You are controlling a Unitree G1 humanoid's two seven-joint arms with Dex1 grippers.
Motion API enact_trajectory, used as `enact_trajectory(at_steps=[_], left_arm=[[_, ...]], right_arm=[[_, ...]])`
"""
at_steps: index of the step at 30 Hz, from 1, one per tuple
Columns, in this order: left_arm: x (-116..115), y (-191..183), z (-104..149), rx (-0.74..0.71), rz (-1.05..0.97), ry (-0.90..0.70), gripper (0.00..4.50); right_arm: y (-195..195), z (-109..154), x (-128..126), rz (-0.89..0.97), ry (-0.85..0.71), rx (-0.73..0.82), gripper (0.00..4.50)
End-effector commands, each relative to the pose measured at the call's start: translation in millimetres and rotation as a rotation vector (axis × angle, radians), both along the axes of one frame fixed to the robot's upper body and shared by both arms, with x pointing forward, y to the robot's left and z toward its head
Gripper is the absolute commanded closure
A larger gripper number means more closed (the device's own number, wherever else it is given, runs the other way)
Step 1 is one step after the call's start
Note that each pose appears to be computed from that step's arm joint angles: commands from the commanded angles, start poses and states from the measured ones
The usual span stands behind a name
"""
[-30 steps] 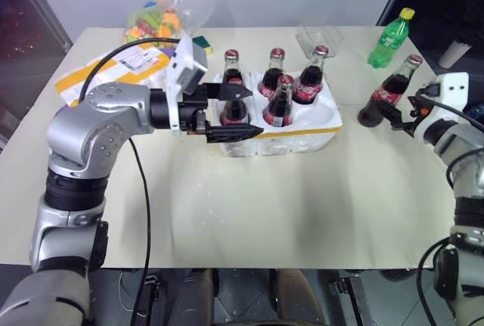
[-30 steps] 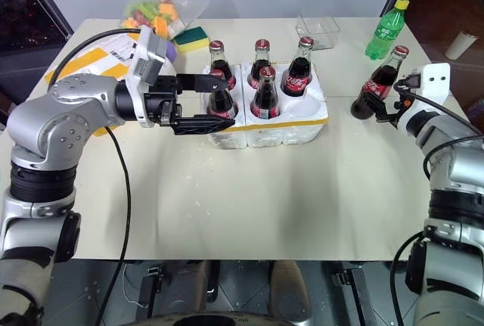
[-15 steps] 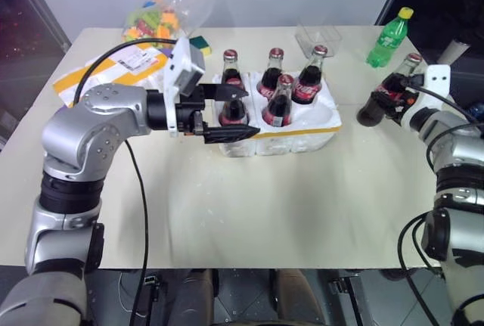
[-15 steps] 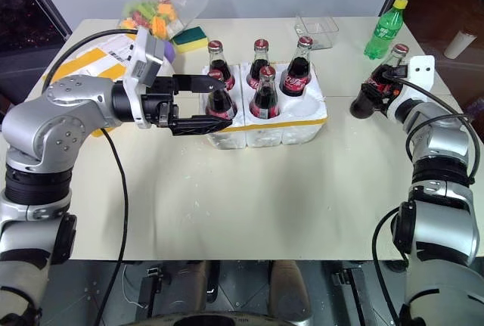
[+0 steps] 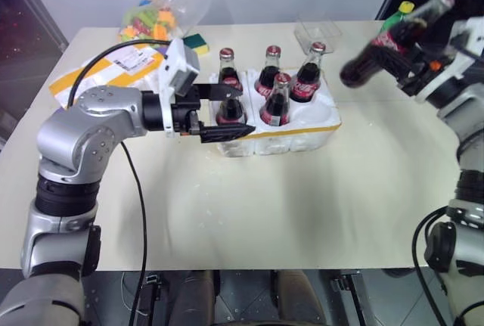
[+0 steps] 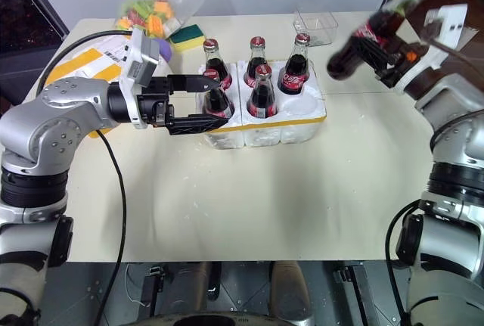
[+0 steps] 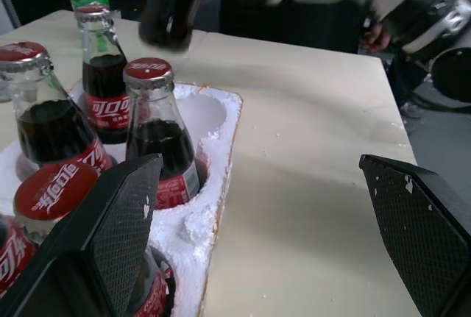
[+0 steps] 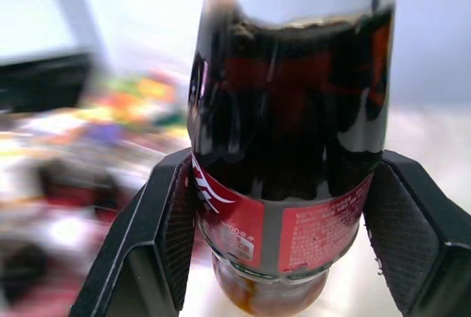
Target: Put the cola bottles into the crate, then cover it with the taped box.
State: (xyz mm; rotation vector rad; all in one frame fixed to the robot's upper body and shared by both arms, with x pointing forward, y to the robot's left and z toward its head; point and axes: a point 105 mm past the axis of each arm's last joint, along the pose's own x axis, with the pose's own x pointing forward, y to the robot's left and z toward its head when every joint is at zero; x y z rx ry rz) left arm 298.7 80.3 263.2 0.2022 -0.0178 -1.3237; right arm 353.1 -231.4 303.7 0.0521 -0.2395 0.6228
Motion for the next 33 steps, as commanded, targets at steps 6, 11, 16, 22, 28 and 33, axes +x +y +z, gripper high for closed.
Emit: enact_trajectory(at_steps=[6,11,16,22,28,33], left_arm=[[-2,2,10,-0.020,-0.003,-0.048,0.00],[-2,2,12,-0.020,0.002,-0.057,0.00],[-3,4,11,-0.017,0.014,-0.060,0.00],[-1,12,-1,0.049,0.058,-0.082,0.00],[12,62,-17,0.216,0.299,-0.181,0.00],[27,158,-9,0.471,0.724,-0.360,0.00]], right_arm=[[33,-21,-11,0.074,0.060,-0.167,1.93],[46,-41,-2,0.078,0.084,-0.239,1.93],[58,-72,6,0.098,0.158,-0.326,1.93],[56,-91,22,0.043,0.216,-0.391,0.03],[44,-28,-11,0.118,0.103,-0.281,0.03],[9,25,-62,0.138,0.048,-0.261,0.03]])
